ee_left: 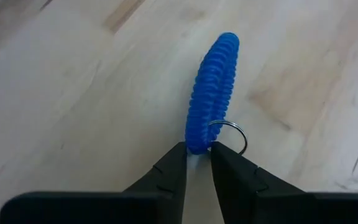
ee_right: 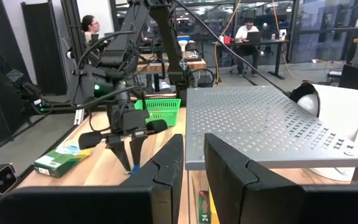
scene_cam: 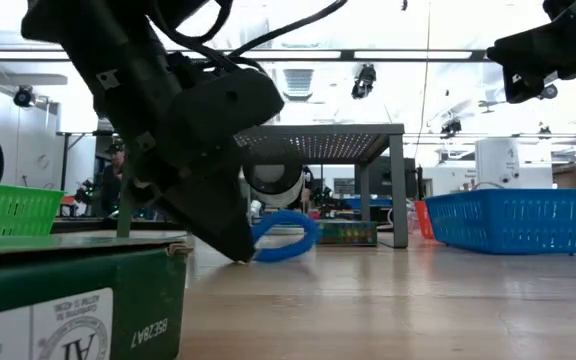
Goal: Pick & Place Office Desk Supplies
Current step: Put the blue spring keychain into the green bin
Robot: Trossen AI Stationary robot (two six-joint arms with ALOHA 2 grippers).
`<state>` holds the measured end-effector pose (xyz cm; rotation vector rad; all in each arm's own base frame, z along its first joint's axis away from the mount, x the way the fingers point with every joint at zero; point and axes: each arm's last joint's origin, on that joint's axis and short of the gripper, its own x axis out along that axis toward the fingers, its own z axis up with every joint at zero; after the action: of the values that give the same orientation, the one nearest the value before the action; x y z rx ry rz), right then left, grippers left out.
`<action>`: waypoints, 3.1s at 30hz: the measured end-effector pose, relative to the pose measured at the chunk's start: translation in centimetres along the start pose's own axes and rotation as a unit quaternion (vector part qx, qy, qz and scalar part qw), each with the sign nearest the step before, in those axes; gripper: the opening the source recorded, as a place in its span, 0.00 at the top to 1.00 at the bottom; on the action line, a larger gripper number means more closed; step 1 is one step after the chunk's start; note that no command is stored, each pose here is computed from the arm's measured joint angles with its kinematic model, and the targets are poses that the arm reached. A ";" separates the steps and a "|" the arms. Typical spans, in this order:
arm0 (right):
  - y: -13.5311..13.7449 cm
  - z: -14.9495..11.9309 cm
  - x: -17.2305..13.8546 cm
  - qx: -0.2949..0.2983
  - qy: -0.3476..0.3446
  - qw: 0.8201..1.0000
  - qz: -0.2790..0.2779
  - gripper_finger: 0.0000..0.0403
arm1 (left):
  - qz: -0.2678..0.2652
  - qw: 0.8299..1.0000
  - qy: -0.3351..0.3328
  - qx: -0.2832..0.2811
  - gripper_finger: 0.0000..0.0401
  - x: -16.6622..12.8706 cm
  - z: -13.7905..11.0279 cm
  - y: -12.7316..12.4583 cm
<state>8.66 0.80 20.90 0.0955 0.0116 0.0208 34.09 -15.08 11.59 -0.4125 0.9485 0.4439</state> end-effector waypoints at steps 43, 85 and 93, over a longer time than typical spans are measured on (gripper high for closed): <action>0.0 0.0 0.0 0.000 0.001 1.000 0.000 0.84 | -0.030 0.997 -0.060 -0.025 0.66 -0.1 -0.1 -1.4; 0.0 0.0 0.0 0.000 0.000 1.000 0.000 0.84 | -0.013 0.999 -0.038 -0.031 0.92 1.7 0.0 -0.5; 0.0 0.0 0.0 0.000 0.000 1.000 0.000 0.84 | -0.028 0.999 -0.037 0.003 0.93 0.9 0.4 -1.0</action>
<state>8.67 0.80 20.89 0.0954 0.0122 0.0208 35.34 -15.53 11.21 -0.4140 0.8634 0.4027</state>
